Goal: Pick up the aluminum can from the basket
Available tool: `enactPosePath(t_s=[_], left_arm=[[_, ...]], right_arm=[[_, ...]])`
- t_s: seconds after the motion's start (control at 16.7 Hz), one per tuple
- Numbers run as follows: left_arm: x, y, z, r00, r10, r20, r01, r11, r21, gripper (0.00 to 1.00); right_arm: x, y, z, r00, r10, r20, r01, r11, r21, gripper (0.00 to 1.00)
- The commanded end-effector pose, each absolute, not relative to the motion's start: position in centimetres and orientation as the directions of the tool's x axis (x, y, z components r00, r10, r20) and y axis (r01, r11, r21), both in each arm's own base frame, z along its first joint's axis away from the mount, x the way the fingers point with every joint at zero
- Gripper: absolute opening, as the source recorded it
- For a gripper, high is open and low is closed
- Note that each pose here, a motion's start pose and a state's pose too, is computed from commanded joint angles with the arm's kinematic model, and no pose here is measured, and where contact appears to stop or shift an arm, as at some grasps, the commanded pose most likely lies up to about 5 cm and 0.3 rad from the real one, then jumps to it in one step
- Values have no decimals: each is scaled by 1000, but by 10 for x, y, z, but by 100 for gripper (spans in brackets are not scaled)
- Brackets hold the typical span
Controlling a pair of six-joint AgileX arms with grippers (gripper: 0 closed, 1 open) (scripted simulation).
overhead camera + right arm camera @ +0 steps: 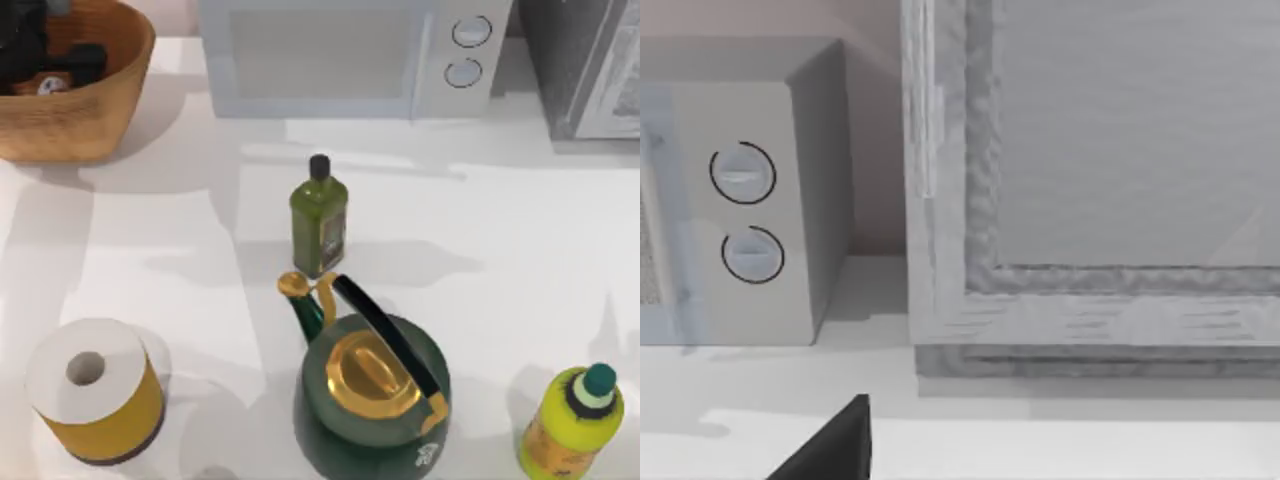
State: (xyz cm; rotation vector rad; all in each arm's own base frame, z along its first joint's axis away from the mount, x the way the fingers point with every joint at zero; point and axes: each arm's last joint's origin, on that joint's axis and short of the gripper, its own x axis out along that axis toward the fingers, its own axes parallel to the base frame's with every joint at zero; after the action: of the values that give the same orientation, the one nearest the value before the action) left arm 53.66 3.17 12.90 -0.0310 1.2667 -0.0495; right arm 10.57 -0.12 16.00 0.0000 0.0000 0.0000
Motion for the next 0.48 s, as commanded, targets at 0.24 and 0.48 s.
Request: enactPosePath(t_s=[0.24, 0.48], left_arm=[[537, 32, 129, 299, -54, -953, 20, 999, -51, 40], [537, 32, 129, 299, -54, -953, 20, 999, -51, 10]], right_arm=[[106, -1, 160, 1000, 0, 0, 0, 1000, 0, 100], [106, -1, 160, 1000, 0, 0, 0, 1000, 0, 100]])
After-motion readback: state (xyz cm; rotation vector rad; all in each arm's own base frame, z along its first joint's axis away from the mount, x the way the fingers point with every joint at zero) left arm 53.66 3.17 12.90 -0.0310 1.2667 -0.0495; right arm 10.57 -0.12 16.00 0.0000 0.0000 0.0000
